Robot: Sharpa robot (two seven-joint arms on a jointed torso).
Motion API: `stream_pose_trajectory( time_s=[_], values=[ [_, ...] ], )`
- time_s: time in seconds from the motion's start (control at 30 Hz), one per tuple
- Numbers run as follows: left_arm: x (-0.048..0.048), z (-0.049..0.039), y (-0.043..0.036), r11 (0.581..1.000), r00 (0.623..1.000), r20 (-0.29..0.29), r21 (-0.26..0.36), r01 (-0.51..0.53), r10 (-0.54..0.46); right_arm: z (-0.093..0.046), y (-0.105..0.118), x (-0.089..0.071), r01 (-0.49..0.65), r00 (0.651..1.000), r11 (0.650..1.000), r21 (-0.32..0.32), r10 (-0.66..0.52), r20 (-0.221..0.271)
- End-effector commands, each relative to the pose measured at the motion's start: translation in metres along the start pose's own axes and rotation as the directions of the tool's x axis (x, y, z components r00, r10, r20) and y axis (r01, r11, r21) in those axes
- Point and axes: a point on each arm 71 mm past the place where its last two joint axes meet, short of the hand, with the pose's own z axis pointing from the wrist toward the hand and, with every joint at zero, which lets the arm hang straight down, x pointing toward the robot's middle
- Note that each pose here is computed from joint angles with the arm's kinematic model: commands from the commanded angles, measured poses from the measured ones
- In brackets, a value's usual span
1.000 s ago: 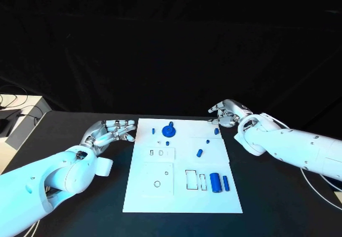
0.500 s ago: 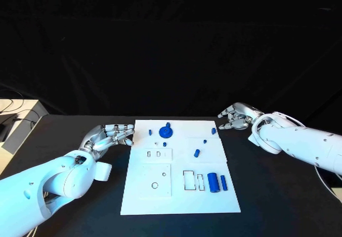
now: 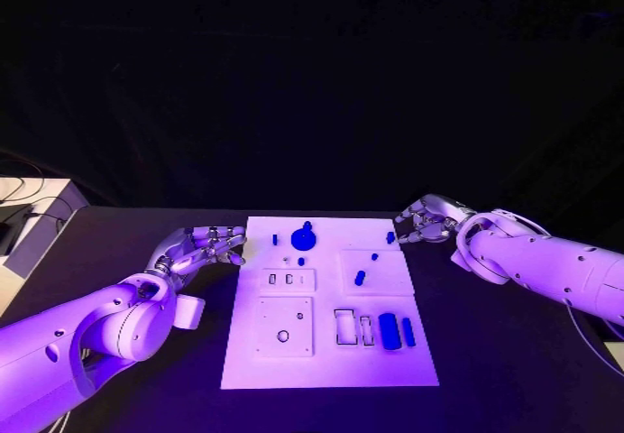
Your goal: Assemble the parts on the task board
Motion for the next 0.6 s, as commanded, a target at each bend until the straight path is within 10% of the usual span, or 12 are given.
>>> stream_pose_trajectory(
  time_s=[0.03, 0.6],
  values=[
    [0.0028, 0.0002, -0.0010, 1.000, 1.000, -0.017, 0.014, 0.003, -0.003, 0.001, -0.002, 0.005, -0.017, 1.000, 1.000, 0.021, 0.017, -0.015],
    [0.0032, -0.0009, -0.0017, 1.000, 1.000, -0.019, 0.013, 0.003, -0.002, 0.002, 0.000, 0.020, -0.030, 0.998, 0.999, 0.025, 0.032, -0.052]
  ],
)
